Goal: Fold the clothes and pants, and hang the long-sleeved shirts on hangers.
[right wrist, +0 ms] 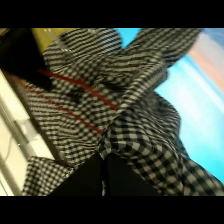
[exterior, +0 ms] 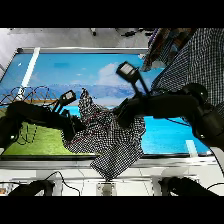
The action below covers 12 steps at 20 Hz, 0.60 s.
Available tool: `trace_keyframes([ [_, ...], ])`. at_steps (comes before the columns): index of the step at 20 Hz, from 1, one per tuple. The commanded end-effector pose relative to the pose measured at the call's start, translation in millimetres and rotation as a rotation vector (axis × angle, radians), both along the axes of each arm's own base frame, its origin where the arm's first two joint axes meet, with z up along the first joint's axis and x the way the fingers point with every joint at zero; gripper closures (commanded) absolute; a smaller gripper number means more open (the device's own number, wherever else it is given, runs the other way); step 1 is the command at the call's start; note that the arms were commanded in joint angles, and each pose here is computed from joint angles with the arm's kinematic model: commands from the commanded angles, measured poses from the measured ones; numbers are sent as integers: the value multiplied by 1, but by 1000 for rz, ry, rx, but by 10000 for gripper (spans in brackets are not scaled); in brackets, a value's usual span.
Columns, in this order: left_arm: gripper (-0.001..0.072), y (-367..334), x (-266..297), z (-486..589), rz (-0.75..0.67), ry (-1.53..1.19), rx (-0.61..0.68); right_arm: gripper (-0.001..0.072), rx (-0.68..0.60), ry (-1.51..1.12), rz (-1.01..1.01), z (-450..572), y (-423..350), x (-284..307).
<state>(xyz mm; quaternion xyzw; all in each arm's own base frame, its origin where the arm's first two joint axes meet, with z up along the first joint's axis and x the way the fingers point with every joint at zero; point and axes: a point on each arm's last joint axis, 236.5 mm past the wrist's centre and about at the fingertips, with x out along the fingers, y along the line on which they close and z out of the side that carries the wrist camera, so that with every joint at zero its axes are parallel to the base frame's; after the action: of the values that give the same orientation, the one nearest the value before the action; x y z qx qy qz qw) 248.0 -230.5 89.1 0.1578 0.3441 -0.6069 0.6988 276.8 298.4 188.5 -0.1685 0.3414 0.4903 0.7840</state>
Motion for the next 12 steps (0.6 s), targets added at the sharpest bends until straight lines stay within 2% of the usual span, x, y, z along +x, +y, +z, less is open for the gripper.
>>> trace_keyframes([
  [1,681,-17,19,8,-35,-126,-75,678,-12,16,108,-2,20,-33],
  [7,681,-24,21,17,-52,-166,-119,676,-39,-16,190,-4,32,-51],
  [8,681,-24,20,17,-56,-164,-119,641,-68,-47,187,-6,27,-46],
  [9,681,-24,19,17,-61,-160,-119,499,-101,-79,167,-7,17,-38],
  [10,681,-24,18,16,-65,-157,-119,387,-127,-124,146,-2,6,-31],
  [11,681,-24,17,16,-67,-156,-119,348,-152,-190,126,8,-8,-25],
  [12,681,-24,17,16,-74,-162,-119,348,-182,-274,116,22,-22,-20],
])
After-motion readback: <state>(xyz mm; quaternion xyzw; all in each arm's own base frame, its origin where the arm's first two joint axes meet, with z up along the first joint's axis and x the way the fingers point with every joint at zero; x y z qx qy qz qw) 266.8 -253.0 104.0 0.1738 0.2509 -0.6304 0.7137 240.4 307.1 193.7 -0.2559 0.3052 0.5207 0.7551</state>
